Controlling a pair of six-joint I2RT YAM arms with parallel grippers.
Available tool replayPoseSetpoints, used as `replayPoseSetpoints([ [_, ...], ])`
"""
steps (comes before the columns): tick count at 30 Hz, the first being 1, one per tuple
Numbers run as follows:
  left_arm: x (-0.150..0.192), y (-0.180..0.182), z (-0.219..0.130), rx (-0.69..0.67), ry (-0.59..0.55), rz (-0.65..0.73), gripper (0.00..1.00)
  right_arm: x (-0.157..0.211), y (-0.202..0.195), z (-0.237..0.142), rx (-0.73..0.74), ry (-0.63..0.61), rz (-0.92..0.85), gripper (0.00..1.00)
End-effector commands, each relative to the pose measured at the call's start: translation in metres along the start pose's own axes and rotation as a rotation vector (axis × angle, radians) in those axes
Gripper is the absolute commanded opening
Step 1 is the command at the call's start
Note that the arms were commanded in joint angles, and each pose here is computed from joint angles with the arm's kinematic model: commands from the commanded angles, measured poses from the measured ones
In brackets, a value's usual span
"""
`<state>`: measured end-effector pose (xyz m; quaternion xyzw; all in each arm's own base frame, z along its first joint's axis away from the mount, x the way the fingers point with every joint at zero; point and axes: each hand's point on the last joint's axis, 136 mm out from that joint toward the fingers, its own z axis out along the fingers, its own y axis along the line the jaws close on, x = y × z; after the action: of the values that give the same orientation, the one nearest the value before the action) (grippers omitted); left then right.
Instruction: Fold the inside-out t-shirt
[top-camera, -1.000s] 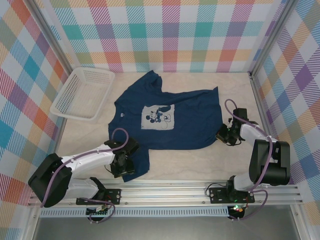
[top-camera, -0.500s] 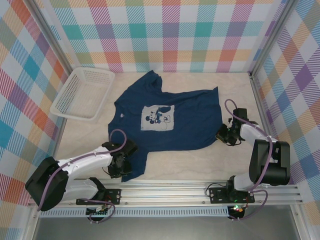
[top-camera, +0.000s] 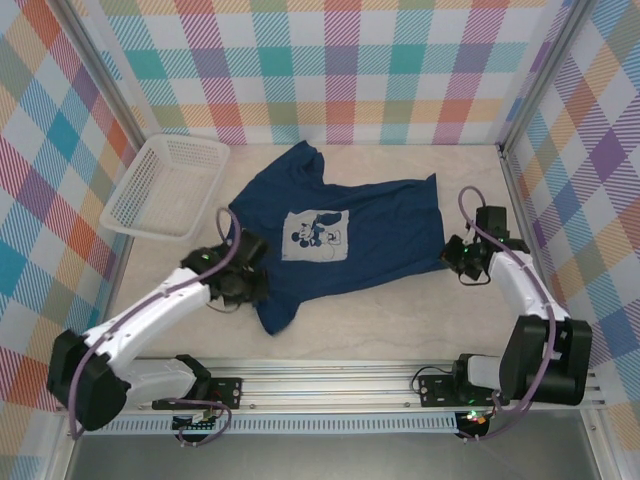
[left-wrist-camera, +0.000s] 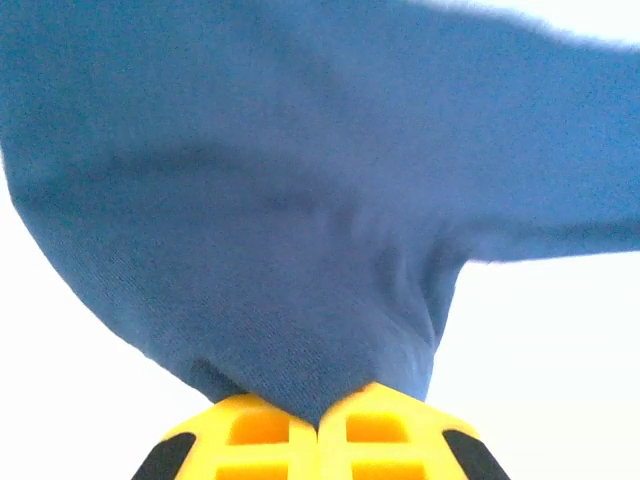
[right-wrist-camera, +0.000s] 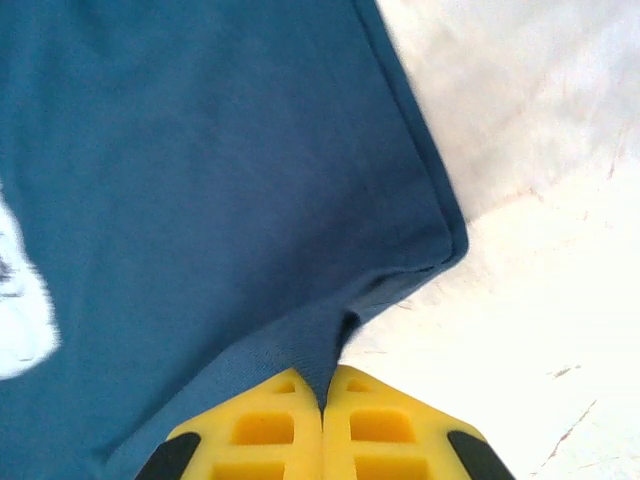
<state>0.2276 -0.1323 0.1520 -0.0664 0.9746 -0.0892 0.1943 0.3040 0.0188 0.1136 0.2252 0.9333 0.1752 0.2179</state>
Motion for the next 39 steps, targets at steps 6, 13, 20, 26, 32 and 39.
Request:
replayPoseSetpoints([
  [6,-0.148,0.002,-0.179,0.084,-0.596,0.019,0.0,-0.084,0.081,-0.128,-0.15,-0.332,-0.172,0.0],
  [13,-0.17,0.007,-0.333,0.153,-0.946,0.022,0.0,-0.091,0.123,-0.259,-0.227,-0.576,-0.259,0.0],
  [20,-0.136,0.037,-0.456,0.146,-1.205,0.051,0.0,-0.05,0.133,-0.378,-0.271,-0.793,-0.325,0.0],
  [26,-0.156,0.043,-0.483,0.038,-1.297,0.063,0.0,-0.044,0.132,-0.418,-0.249,-0.891,-0.336,0.0],
  [32,-0.229,0.013,-0.43,-0.092,-1.203,0.119,0.0,-0.087,0.136,-0.391,-0.197,-0.886,-0.317,0.0],
  [39,-0.352,-0.006,-0.222,-0.123,-0.851,0.115,0.0,-0.194,0.132,-0.224,-0.115,-0.727,-0.252,0.01],
])
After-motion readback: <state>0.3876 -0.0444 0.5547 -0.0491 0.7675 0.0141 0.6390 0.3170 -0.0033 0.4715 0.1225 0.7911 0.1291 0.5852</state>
